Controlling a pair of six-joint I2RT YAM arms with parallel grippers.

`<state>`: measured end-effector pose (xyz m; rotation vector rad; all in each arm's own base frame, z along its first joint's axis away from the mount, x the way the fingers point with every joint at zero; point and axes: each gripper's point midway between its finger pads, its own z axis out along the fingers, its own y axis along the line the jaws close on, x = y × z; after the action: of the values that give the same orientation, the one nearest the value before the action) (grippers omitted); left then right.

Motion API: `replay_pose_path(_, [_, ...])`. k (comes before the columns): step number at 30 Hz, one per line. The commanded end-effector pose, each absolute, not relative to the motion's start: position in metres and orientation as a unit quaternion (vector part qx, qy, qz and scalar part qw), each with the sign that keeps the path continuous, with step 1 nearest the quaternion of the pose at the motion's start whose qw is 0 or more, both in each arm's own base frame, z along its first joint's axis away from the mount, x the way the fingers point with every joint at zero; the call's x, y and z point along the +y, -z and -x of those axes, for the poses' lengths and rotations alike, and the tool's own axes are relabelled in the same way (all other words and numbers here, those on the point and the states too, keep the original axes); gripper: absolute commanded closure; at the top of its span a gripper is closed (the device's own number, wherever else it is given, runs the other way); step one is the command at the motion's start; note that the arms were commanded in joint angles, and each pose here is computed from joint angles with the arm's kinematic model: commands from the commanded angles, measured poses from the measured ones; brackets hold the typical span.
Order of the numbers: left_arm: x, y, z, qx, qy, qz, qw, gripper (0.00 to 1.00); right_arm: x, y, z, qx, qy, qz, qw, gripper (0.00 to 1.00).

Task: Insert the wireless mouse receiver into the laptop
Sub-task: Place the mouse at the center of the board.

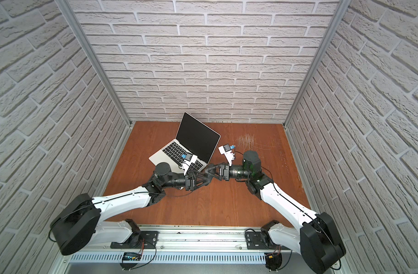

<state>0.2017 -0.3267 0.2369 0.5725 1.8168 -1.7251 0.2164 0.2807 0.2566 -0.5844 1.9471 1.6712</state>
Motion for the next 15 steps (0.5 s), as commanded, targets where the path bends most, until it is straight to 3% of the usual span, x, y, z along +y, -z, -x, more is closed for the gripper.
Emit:
replay_pose_path(1, [-0.319,-0.238,-0.216,0.678,0.639,-0.183,0.313,0.21,0.284,-0.253,-0.213,0.724,-0.584,0.246,0.272,0.65])
replay_pose_path(6, [-0.311,-0.221,-0.216,0.701,0.612,-0.184,0.316,0.02,0.281,-0.227,-0.228,0.763,-0.539,0.230,0.272,0.68])
replay_pose_path(11, [-0.289,-0.176,-0.216,0.764,0.536,-0.179,0.311,0.02,0.272,-0.189,-0.243,0.814,-0.472,0.214,0.264,0.69])
replay_pose_path(15, [-0.246,-0.135,-0.224,0.832,0.413,-0.158,0.336,0.02,0.260,-0.143,-0.255,0.876,-0.350,0.221,0.247,0.72])
